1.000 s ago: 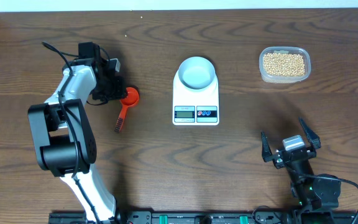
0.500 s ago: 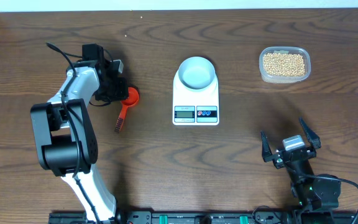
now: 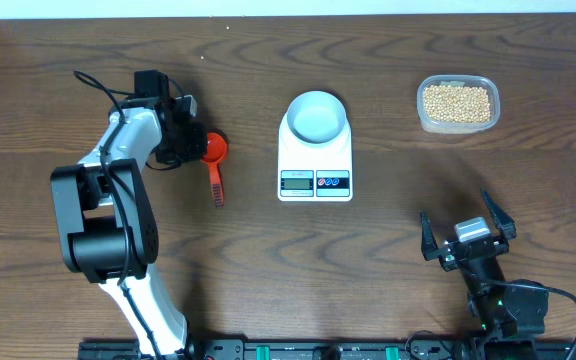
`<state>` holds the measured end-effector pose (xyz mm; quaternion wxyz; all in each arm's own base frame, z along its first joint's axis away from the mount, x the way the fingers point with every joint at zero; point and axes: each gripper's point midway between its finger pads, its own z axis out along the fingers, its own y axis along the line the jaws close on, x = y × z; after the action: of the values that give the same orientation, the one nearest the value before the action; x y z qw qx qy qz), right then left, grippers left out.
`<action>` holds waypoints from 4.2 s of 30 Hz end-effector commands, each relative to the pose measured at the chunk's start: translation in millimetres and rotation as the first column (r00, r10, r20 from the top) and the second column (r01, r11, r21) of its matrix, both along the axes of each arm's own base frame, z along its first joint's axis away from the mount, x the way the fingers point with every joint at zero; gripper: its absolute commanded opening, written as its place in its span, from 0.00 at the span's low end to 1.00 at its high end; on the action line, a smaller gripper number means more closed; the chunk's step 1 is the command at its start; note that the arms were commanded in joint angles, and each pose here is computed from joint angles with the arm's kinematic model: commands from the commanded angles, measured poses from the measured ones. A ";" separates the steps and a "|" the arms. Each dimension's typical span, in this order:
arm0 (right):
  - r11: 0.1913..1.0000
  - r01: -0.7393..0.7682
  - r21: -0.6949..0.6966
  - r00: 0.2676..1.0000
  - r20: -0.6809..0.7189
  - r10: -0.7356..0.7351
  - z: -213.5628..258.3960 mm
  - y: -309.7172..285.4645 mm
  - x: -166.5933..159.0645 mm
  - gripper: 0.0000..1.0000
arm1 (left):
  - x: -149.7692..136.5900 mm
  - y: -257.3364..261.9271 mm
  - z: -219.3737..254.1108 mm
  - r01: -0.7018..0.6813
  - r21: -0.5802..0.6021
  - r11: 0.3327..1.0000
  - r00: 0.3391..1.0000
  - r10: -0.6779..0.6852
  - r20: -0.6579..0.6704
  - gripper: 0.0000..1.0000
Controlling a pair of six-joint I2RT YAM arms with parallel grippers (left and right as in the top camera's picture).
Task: Scoop item into bowl and weigh 50g on scale
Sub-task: 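Lift red scoop with left gripper and carry it toward the scale, then reach right gripper to red scoop handle and grasp it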
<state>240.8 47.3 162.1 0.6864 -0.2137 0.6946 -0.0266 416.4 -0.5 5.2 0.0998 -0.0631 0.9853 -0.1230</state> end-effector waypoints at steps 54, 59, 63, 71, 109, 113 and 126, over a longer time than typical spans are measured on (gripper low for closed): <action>0.999 -0.049 0.015 0.999 0.010 0.049 2.1 8.0 -2.3 0.99 | -25.2 -212.8 201.1 -0.084 -0.442 0.893 0.959 0.193 0.207 0.07; 0.974 -0.224 0.028 0.974 0.025 0.223 6.3 36.0 -13.9 0.99 | -26.4 -215.0 201.1 -0.079 -0.442 0.894 0.960 0.187 0.207 0.07; 0.932 -0.344 0.113 0.938 0.079 0.336 25.6 53.9 -25.1 0.99 | -26.5 -215.1 201.1 -0.079 -0.442 0.894 0.960 0.187 0.206 0.07; 0.830 -0.420 0.367 0.907 0.155 0.391 66.3 61.0 -31.9 0.99 | -23.9 -224.8 208.1 -0.065 -0.468 0.881 0.955 0.190 0.226 0.07; 0.400 -0.637 0.659 0.431 -0.125 0.894 170.1 131.6 67.6 0.99 | -1.6 -253.5 257.1 -0.163 -0.712 0.683 0.917 0.371 0.146 0.07; 0.397 -0.623 0.674 0.428 -0.131 0.894 169.7 131.6 67.6 0.99 | -1.6 -253.5 256.7 -0.168 -0.713 0.681 0.917 0.374 0.141 0.07; 0.542 -0.242 0.805 0.640 -0.288 0.713 136.6 115.9 117.5 0.90 | 3.4 -248.2 255.5 -0.199 -0.706 0.680 0.899 0.413 0.144 0.07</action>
<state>345.2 164.9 292.8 0.4198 -0.1604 0.7229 0.5248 417.7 -251.8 254.1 0.2200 -0.2367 0.8261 -0.4618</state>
